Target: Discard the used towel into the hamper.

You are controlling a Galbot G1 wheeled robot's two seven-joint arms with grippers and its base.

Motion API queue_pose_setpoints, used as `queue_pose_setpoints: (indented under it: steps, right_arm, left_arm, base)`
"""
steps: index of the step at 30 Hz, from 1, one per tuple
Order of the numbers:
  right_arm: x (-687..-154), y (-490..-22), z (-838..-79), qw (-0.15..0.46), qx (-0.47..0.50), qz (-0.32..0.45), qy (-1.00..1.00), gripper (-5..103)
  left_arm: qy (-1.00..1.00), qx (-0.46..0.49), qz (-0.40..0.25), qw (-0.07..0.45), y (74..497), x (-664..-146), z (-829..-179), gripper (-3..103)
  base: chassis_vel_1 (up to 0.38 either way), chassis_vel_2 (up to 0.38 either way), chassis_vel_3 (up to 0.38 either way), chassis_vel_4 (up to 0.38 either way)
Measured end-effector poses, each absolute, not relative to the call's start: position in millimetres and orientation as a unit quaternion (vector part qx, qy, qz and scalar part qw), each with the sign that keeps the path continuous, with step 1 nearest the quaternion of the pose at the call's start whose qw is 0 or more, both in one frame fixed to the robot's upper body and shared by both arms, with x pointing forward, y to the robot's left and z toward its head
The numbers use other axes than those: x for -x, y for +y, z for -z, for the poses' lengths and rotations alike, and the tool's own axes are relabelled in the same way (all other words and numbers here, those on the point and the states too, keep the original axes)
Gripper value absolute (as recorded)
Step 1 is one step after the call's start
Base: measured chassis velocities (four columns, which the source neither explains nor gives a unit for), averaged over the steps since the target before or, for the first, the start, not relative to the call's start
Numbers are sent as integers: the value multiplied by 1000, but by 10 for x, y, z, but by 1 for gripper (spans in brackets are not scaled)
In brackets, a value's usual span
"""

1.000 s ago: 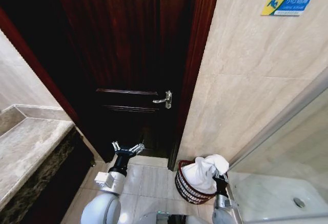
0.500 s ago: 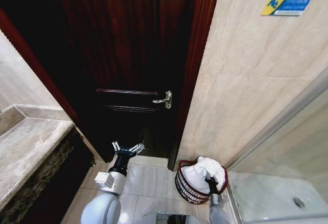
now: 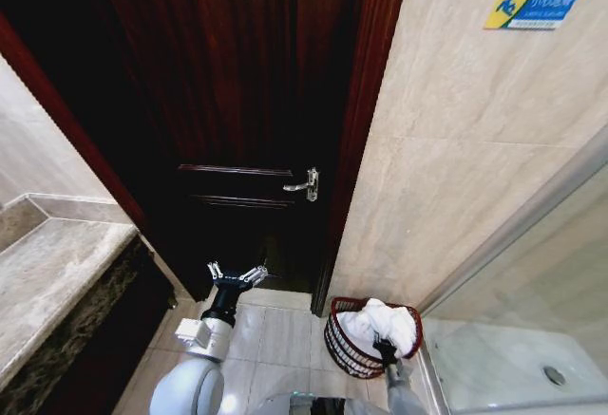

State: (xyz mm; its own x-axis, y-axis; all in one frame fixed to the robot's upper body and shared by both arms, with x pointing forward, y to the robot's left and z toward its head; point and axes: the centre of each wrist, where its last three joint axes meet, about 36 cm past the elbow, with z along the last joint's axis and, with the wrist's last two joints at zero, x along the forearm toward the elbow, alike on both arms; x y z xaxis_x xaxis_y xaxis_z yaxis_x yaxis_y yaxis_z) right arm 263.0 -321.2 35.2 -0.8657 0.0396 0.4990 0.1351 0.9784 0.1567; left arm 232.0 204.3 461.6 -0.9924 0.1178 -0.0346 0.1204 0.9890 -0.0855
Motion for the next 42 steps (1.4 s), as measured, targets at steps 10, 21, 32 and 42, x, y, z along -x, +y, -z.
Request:
queue_pose_setpoints:
  steps: [10, 21, 32, 42]
  right_arm:
    - [-3017, -3588, -528, 408, -7, 36, -912, 9]
    - [-3109, -3497, -461, 449, -34, 47, -892, 9]
    - [-3602, -3076, -495, 470, -58, 16, -880, 9]
    - [-3310, -3079, -643, 428, -70, 36, -900, 39]
  left_arm:
    - [997, -60, 44, 15, 2043, -2320, -4617, 100]
    - [997, -60, 44, 15, 2043, -2320, -4616, 100]
    - [997, -60, 44, 15, 2043, -2320, -4616, 100]
    - [997, -60, 44, 15, 2043, -2320, -4616, 100]
  base:
    - [-49, 34, 52, -58]
    - [0, 0, 0, 0]
    - [0, 0, 0, 0]
    - [0, 0, 0, 0]
